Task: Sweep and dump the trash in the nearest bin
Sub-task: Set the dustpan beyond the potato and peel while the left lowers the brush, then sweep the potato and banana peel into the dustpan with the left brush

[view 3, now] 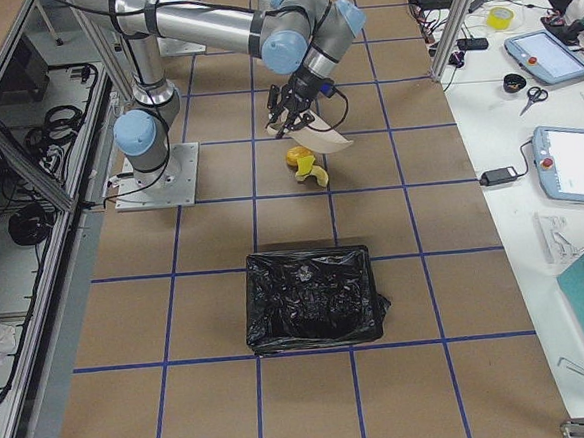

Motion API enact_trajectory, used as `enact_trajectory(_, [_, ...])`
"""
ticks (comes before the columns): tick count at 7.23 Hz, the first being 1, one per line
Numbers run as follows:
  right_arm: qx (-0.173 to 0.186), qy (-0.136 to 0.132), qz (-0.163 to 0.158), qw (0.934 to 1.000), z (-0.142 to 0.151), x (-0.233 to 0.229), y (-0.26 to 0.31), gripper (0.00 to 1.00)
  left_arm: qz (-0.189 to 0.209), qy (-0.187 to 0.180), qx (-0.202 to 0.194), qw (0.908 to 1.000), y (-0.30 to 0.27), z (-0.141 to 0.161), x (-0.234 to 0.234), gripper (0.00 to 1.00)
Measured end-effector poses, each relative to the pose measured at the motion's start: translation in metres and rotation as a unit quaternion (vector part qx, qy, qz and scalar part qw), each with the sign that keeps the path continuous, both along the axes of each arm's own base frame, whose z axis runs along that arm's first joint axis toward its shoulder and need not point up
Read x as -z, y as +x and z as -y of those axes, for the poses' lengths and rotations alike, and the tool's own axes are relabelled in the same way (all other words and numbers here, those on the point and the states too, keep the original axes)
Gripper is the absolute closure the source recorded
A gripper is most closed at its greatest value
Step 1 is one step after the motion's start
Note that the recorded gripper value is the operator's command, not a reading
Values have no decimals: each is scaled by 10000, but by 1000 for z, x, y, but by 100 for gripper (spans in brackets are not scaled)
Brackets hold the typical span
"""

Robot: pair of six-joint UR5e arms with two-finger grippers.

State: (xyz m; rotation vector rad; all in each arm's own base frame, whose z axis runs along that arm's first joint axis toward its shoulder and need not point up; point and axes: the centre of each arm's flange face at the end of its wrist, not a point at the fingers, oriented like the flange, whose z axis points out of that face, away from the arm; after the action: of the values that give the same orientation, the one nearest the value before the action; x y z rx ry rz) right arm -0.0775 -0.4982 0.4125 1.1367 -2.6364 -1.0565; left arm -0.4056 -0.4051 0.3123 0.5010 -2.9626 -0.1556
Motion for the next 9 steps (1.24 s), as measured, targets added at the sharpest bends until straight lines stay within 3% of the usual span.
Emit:
enact_trajectory(3, [-739,123,435,9962,-7,24,-94,100,-140,-175,-23,9997,-61,-15,10,100])
enact_trajectory(7, [-1773,434,158,9831,-3,32,-132,100,-319,-179,-327,9988,-143,-19,31,100])
enact_trajectory(9, [-2238,372,28,9739,11,45,-148,100,-405,-103,-632,9971,-174,-24,49,100])
